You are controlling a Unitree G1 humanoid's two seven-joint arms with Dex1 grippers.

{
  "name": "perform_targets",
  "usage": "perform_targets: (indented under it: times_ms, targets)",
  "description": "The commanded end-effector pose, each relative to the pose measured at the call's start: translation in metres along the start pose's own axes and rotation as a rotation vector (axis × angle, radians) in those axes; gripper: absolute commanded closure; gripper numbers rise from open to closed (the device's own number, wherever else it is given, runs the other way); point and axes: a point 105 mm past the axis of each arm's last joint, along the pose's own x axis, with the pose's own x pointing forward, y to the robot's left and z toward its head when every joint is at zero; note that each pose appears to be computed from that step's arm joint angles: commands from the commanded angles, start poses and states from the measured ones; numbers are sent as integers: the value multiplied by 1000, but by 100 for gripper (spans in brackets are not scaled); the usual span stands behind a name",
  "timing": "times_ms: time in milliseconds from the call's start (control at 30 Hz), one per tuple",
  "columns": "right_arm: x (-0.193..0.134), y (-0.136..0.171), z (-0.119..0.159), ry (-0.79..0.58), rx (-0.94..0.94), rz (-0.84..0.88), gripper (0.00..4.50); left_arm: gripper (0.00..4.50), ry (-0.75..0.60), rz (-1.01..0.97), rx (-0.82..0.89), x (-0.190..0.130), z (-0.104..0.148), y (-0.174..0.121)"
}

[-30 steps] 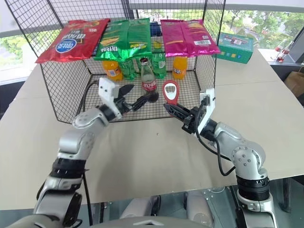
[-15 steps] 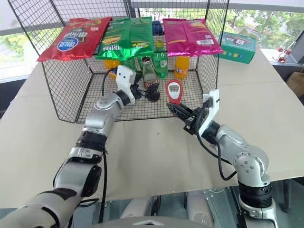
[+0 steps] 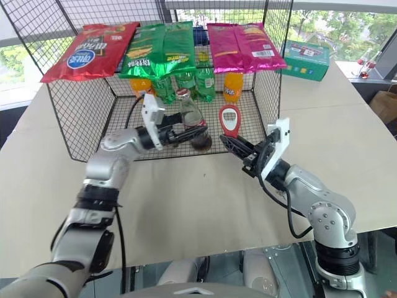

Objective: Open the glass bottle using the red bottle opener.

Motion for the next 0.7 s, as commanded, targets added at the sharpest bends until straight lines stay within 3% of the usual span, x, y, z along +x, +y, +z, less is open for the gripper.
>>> perform_targets:
  times_ms: [33, 300, 333, 433, 700]
  targets:
    - [-10, 8, 13, -34, -53, 17, 450, 188, 20, -87, 73, -6, 6, -27]
    - [-23, 3, 6, 27, -82, -14, 450, 188, 61, -33, 16, -17, -32, -37]
    - [-23, 3, 6, 28, -82, -14, 450, 137, 56, -33, 7, -17, -32, -37]
    - [-22, 3, 8, 24, -89, -16, 450, 9, 33, -34, 24, -14, -23, -37]
    - [-23, 3, 8, 26, -128, -31, 450, 9, -17, -82, 0, -7, 19, -41]
